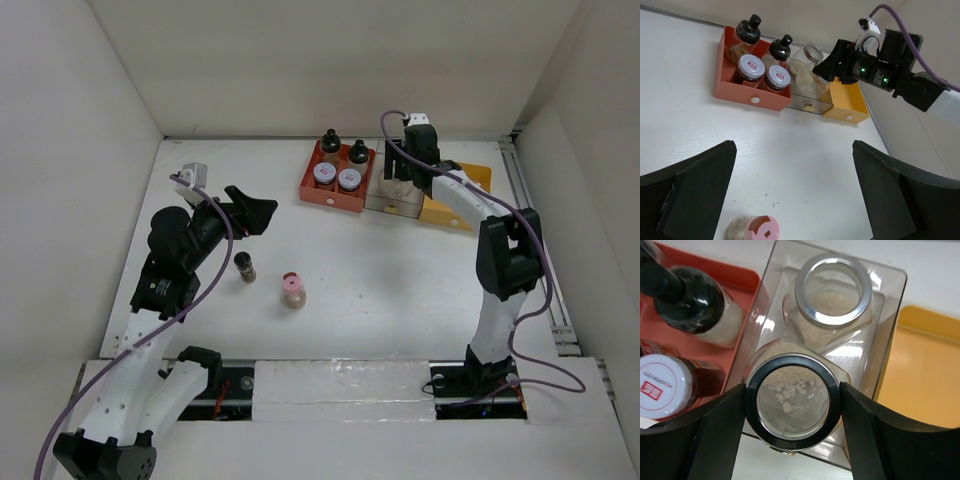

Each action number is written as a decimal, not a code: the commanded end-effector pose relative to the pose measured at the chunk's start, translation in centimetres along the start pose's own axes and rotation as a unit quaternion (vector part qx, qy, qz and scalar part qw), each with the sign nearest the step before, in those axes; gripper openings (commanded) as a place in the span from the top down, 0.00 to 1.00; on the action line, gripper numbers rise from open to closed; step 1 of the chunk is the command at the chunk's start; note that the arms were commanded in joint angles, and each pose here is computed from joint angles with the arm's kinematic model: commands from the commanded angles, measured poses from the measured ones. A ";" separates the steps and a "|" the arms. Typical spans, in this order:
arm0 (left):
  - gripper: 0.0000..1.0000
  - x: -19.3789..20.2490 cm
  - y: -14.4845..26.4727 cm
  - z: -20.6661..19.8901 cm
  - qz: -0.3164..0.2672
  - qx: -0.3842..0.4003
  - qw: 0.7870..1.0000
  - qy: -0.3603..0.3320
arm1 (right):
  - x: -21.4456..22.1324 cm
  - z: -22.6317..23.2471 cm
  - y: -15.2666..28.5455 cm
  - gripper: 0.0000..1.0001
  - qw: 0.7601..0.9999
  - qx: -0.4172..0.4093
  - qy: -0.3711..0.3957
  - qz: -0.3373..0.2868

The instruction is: Organize the condiment bottles

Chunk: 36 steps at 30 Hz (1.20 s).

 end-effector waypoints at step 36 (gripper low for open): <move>0.01 -5.0 4.4 -1.5 -0.169 -0.047 0.984 -0.004 | 8.5 21.9 25.2 0.00 0.824 -0.489 0.260 -0.121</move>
Point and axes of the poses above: each gripper's point midway between its finger pads, its own y axis back along the fingers, its own z axis along the line the jaws close on, x = y × z, the point moved 8 cm from there along y, back along the fingers, and after that the axes turned 5 degrees about y, right-handed, at the moved point
